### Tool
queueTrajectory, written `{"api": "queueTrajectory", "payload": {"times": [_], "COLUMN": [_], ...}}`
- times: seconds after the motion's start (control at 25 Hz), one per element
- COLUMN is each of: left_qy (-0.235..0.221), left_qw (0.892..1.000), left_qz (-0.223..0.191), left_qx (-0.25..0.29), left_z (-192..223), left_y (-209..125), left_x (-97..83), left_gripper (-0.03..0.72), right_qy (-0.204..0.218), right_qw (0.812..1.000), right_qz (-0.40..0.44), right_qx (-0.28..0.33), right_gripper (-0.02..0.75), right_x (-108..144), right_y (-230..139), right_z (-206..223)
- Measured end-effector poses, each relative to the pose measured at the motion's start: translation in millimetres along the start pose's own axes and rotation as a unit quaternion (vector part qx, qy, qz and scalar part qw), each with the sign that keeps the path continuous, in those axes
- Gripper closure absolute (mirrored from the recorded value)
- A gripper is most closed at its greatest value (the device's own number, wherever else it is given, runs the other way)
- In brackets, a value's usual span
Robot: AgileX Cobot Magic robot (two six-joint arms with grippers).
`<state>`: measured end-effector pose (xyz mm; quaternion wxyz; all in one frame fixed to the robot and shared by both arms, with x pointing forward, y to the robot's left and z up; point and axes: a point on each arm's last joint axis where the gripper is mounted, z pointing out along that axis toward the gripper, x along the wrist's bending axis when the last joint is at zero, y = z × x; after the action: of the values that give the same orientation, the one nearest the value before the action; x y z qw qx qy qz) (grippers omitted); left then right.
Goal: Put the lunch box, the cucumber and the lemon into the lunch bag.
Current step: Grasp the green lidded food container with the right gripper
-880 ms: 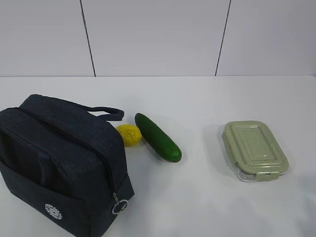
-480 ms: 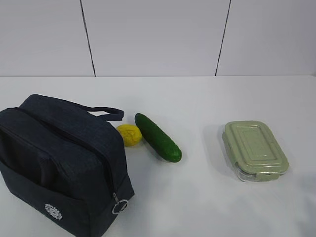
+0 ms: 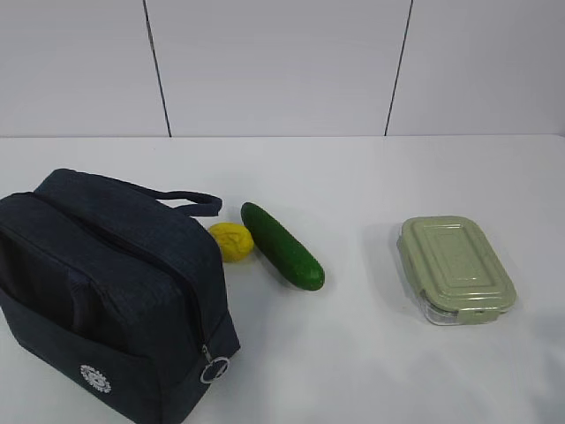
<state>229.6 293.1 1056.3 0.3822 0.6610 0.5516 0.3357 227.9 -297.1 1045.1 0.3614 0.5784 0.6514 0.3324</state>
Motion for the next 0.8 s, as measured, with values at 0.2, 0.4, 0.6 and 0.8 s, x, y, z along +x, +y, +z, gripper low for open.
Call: {"api": "queueTrajectory", "payload": {"times": [0.2,0.4,0.6,0.8], "left_qy": [0.0,0.0,0.0,0.0], "left_qw": [1.0,1.0,1.0,1.0], "left_qz": [0.0,0.0,0.0,0.0], "left_qx": [0.0,0.0,0.0,0.0], "left_z": [0.0,0.0,0.0,0.0], "left_y": [0.0,0.0,0.0,0.0], "left_x": [0.0,0.0,0.0,0.0], "left_gripper": [0.256,0.256,0.256,0.256], "right_qy": [0.0,0.0,0.005,0.01], "right_qw": [1.0,1.0,1.0,0.999], "right_qz": [0.0,0.001,0.025,0.05], "right_qx": [0.0,0.0,0.001,0.008], "right_gripper": [0.243,0.243,0.243,0.243], "right_x": [0.0,0.0,0.9,0.6], "right_y": [0.0,0.0,0.1,9.3], "right_z": [0.0,0.0,-0.5,-2.7]}}
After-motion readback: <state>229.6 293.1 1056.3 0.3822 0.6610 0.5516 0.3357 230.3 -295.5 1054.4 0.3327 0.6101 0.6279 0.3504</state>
